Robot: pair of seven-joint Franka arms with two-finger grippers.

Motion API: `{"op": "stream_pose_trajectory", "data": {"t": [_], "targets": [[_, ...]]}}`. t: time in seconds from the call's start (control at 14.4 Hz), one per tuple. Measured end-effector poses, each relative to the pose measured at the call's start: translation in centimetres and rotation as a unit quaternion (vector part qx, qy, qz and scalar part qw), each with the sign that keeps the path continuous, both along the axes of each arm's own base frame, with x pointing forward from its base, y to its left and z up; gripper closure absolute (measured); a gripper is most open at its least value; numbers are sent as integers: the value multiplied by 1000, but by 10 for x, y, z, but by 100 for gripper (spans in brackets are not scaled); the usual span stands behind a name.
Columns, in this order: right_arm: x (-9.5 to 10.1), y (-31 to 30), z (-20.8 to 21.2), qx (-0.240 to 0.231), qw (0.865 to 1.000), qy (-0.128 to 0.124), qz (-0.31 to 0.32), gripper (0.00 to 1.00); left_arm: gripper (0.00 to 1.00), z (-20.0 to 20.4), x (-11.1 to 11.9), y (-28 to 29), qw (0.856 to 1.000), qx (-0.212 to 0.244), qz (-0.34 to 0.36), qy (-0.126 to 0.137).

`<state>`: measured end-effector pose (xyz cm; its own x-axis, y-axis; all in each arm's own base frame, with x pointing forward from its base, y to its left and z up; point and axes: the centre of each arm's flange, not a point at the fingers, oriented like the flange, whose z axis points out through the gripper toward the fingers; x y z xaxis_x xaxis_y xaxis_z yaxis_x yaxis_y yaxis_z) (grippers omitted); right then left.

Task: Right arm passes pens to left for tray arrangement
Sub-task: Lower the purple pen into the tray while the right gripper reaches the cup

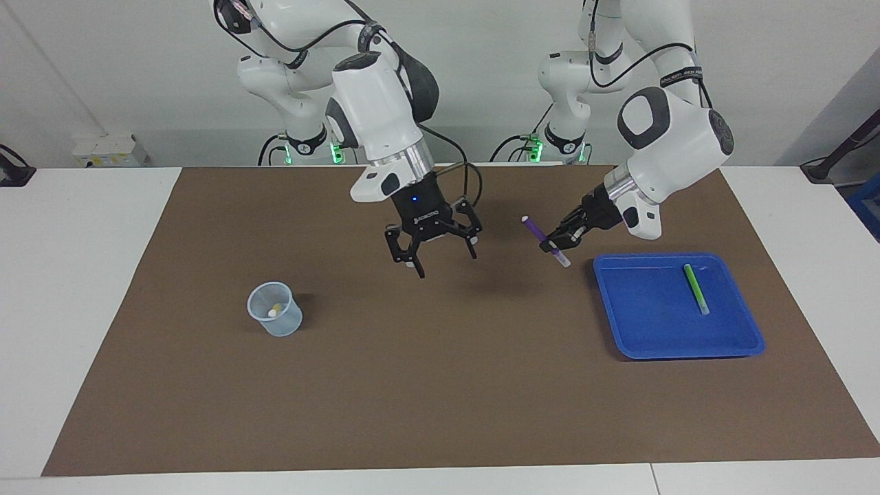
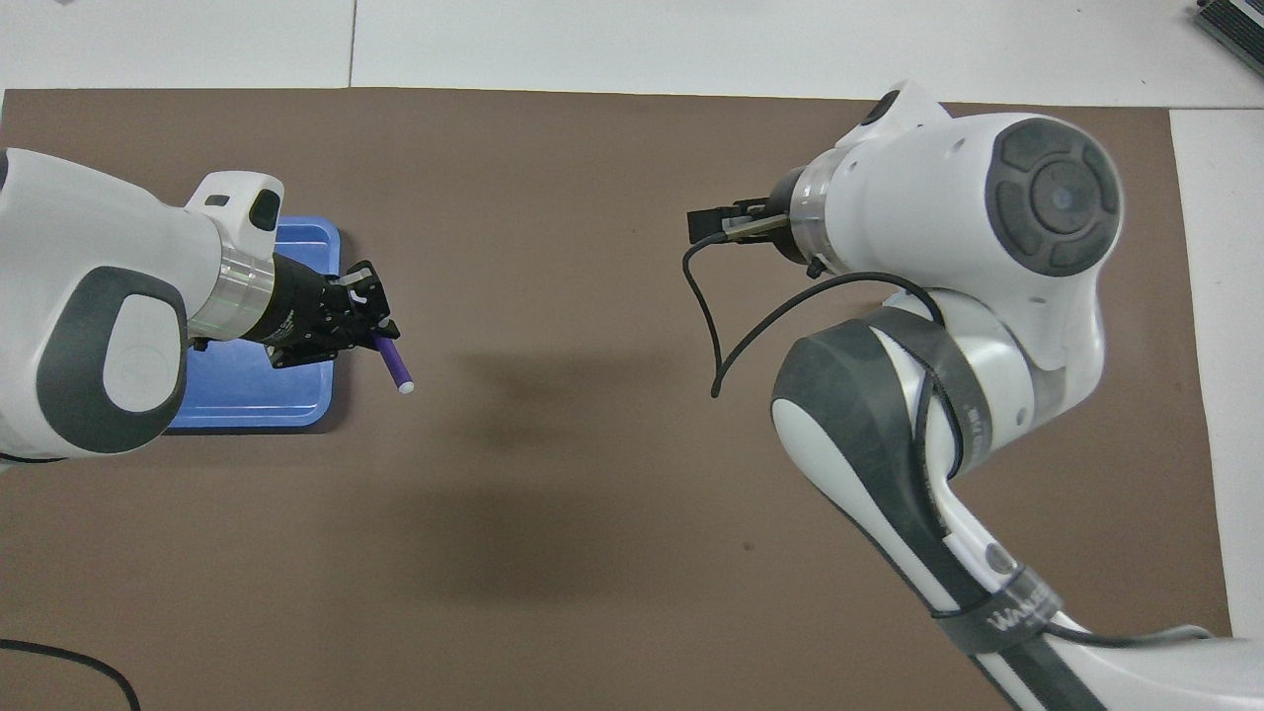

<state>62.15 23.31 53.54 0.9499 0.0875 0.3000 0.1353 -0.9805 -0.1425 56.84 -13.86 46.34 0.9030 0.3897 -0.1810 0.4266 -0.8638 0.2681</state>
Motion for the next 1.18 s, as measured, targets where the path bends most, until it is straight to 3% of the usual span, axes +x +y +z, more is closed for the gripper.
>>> {"op": "stream_pose_trajectory", "data": {"t": [0.28, 0.62, 0.76, 0.83, 1.18], "targets": [[1, -58, 0, -32, 998, 51, -26, 0, 82, -2, 1, 8, 991, 38, -120, -40], [7, -141, -36, -64, 995, 78, 21, 3, 82, -1, 9, 26, 963, 104, -231, -90], [6, -160, -50, -72, 992, 89, 46, 7, 82, -5, 14, 43, 954, 122, -252, -108], [5, -164, -57, -74, 991, 94, 53, 14, 82, -10, 15, 53, 952, 125, -255, -113], [7, -165, -81, -89, 989, 103, 63, 30, 82, -38, 20, 111, 950, 133, -254, -121]]}}
